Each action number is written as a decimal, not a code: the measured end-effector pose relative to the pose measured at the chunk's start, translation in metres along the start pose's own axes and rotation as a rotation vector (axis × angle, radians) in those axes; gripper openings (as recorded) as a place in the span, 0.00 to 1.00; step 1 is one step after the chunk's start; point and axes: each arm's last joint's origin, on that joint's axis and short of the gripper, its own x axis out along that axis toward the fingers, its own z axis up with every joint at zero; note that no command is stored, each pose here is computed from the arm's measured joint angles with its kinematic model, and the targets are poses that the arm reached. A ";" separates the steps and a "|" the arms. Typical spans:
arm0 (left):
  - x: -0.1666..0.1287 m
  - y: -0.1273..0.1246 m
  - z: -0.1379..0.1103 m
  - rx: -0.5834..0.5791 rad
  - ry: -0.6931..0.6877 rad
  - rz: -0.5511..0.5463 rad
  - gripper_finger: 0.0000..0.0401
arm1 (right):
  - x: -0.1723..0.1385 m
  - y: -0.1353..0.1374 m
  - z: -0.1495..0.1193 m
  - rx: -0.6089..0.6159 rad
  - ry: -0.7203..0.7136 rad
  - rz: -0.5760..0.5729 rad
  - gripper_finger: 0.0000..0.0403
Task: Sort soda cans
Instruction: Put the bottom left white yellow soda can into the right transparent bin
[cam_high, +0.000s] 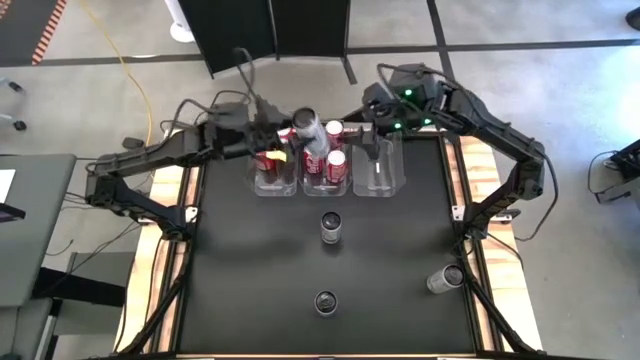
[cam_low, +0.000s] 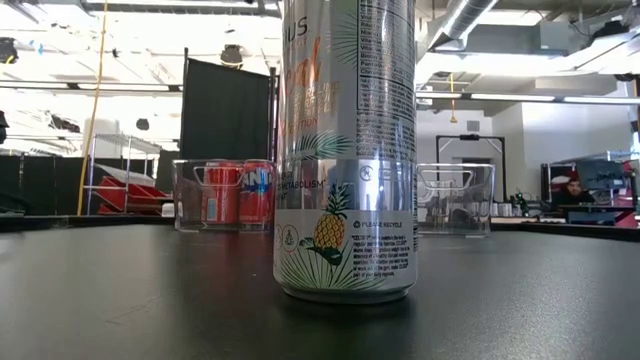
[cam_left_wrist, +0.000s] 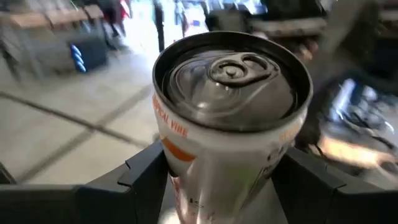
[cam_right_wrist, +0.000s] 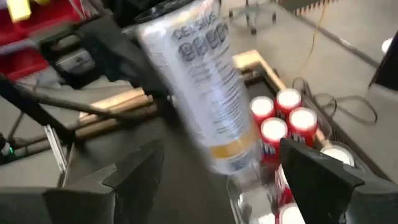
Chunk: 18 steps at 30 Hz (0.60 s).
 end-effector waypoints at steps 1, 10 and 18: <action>0.005 -0.002 -0.005 -0.003 0.030 -0.012 0.60 | 0.001 -0.001 -0.001 -0.003 0.009 -0.004 0.82; 0.025 -0.009 -0.024 0.013 0.138 -0.061 0.60 | 0.013 0.015 0.013 -0.160 -0.153 0.065 0.82; 0.029 -0.013 -0.028 0.020 0.155 -0.088 0.60 | 0.052 0.023 0.000 -0.200 -0.052 0.126 0.82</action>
